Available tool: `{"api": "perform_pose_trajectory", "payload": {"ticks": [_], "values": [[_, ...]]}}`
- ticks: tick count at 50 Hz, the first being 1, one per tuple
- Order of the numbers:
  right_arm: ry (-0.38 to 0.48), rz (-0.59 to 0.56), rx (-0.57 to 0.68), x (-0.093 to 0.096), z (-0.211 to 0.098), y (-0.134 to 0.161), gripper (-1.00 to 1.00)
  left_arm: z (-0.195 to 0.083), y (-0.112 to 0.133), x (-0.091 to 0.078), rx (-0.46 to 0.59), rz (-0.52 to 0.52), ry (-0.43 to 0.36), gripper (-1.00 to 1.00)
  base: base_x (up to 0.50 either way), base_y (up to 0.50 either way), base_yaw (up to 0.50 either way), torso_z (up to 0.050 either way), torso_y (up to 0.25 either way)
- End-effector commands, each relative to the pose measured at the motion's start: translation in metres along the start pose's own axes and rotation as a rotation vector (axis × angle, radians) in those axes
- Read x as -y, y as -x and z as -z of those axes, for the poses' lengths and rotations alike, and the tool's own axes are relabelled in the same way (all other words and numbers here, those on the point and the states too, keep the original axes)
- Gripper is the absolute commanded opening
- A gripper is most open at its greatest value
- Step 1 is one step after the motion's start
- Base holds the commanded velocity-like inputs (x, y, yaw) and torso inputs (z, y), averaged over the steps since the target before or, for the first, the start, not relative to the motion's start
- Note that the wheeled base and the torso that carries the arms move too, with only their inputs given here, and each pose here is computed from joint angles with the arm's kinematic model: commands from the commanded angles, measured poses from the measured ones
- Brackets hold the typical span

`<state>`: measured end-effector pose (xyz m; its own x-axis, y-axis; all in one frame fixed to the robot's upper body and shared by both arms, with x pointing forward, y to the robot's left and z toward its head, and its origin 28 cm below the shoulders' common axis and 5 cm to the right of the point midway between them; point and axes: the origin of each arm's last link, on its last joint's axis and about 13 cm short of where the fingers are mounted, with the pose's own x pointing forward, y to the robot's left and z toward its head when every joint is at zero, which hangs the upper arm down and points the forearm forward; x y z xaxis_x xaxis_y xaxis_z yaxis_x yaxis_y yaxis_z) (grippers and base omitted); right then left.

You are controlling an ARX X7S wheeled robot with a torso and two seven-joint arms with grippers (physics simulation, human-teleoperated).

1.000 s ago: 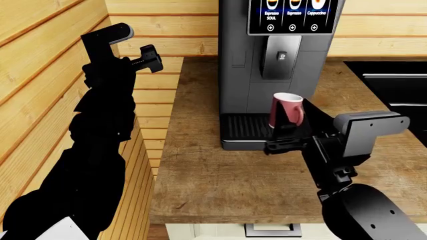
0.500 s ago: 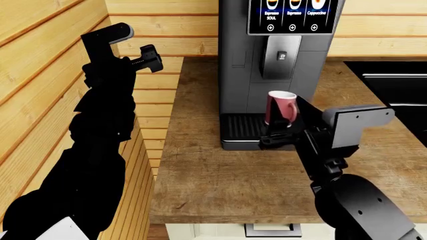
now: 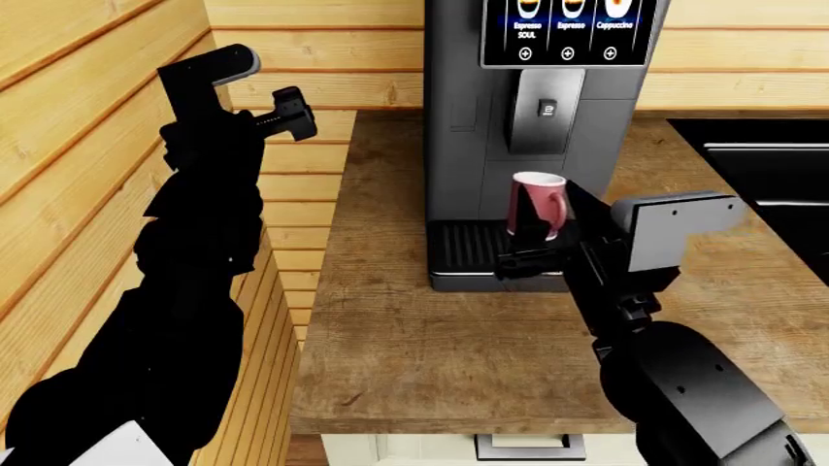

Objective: Pick the mug from the cabinet, place it under the coffee machine dispenser, and press the start button.

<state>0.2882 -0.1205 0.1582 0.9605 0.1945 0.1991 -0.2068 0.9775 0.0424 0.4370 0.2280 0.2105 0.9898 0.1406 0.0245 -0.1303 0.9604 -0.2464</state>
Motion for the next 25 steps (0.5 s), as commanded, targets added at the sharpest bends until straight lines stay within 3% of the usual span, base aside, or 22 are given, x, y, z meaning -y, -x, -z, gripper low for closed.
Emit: {"api": "perform_pose_trajectory", "payload": {"ticks": [1,25], "values": [[0.014,0.003,0.011,0.002,0.001,-0.007,-1.0,0.0,0.0,0.0,0.001,0.001,-0.001,1.0,0.0,0.0,0.0,0.0,0.0],[0.036,0.012,-0.002,0.001,0.008,-0.02,-1.0,0.001,0.0,0.0,0.003,0.002,-0.004,1.0,0.0,0.0,0.0,0.0,0.0]]}}
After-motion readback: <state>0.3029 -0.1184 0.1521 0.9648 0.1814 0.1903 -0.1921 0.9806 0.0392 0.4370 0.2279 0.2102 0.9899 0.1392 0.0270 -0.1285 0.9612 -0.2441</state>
